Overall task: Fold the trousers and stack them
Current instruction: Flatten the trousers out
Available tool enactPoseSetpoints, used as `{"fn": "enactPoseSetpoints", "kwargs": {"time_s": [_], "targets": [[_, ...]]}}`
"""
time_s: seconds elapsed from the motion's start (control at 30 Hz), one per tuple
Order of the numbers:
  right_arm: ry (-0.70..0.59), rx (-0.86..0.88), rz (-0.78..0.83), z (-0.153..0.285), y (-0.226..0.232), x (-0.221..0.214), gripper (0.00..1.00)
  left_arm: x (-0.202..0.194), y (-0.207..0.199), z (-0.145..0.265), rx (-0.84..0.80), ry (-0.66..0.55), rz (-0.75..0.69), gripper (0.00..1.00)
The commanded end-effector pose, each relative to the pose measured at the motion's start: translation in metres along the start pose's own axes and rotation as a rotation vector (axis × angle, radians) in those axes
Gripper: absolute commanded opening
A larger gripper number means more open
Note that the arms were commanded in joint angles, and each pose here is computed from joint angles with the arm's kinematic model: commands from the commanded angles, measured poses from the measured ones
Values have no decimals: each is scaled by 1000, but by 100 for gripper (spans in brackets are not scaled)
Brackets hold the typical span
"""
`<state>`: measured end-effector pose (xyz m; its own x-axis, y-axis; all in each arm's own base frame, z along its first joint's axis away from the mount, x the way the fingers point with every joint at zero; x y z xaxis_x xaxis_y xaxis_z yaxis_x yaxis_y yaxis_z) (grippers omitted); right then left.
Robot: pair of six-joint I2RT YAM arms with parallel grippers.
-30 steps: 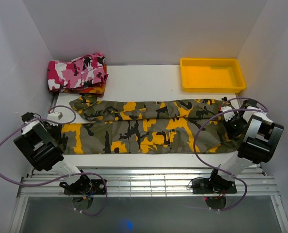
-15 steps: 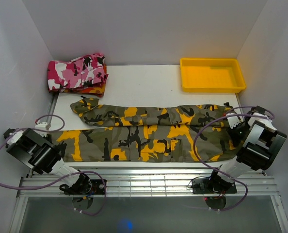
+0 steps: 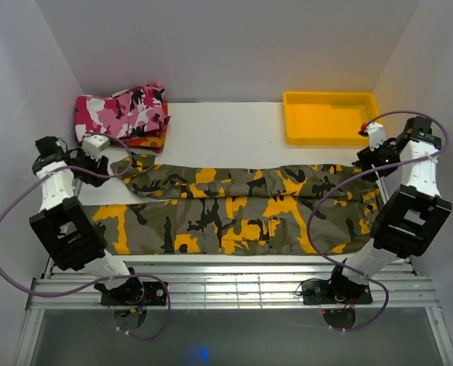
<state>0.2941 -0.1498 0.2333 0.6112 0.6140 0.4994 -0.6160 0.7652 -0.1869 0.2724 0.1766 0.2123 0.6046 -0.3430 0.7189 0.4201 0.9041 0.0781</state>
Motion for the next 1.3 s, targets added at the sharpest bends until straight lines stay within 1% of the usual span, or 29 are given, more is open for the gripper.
{"fn": "enactPoseSetpoints", "kwargs": {"time_s": [0.0,0.03,0.1,0.13,0.2,0.23,0.27,0.37,0.47,0.53,0.63,0.67,0.77,0.8,0.87,0.9,0.97,1.0,1.03,1.13,1.17,1.27], "targets": [[16,81,-74,-35,10,14,65,21,-1,-44,-19,-33,-49,64],[24,73,-65,-43,10,19,66,28,-1,-57,-35,-47,-82,64],[35,28,-87,-54,3,24,74,35,7,-79,-67,-48,-101,64],[54,38,-95,-66,1,23,74,42,6,-88,-94,-57,-133,64],[63,24,-116,-73,-6,28,75,51,7,-100,-131,-55,-208,64],[76,35,-131,-82,-8,26,75,48,0,-112,-173,-20,-236,64],[79,31,-133,-84,-11,26,75,49,-2,-117,-184,-13,-293,64],[72,23,-125,-94,-17,28,76,45,-8,-131,-226,25,-376,64],[98,25,-92,-107,-18,27,78,37,-13,-145,-239,81,-414,63],[116,42,-79,-118,-17,25,79,35,-15,-151,-241,90,-427,61],[147,50,-78,-132,-18,21,79,32,-18,-158,-244,115,-426,54],[150,40,-78,-134,-20,22,79,32,-19,-159,-245,120,-425,46],[148,43,-96,-141,-22,22,78,29,-22,-160,-246,139,-422,29],[145,50,-104,-142,-22,22,74,28,-24,-159,-245,145,-425,18],[136,67,-114,-143,-20,22,63,28,-24,-157,-236,154,-412,6],[132,70,-125,-143,-19,23,46,31,-23,-155,-229,156,-406,0],[134,62,-137,-140,-19,24,30,37,-24,-143,-212,163,-382,0],[137,63,-141,-139,-17,22,16,41,-25,-138,-203,160,-377,0],[128,49,-139,-133,-17,23,9,53,-25,-122,-170,140,-385,0],[91,22,-139,-118,-16,25,8,74,-26,-91,-92,109,-375,0],[75,17,-138,-115,-15,26,8,86,-28,-71,-45,84,-381,0],[17,-30,-142,-98,-16,26,8,106,-33,-36,30,56,-385,0]]}}
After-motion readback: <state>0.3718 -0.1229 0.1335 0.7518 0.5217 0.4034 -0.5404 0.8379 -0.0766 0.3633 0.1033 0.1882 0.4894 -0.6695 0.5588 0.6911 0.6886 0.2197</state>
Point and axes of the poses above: each gripper's point midway between its finger pads, its own z axis back along the fingers, its own y axis along the line the jaws close on, x = y × z, the point moved 10 cm from there along z, back along the fingers, and after that the axes turned 5 degrees about z, right-handed, at the moved point
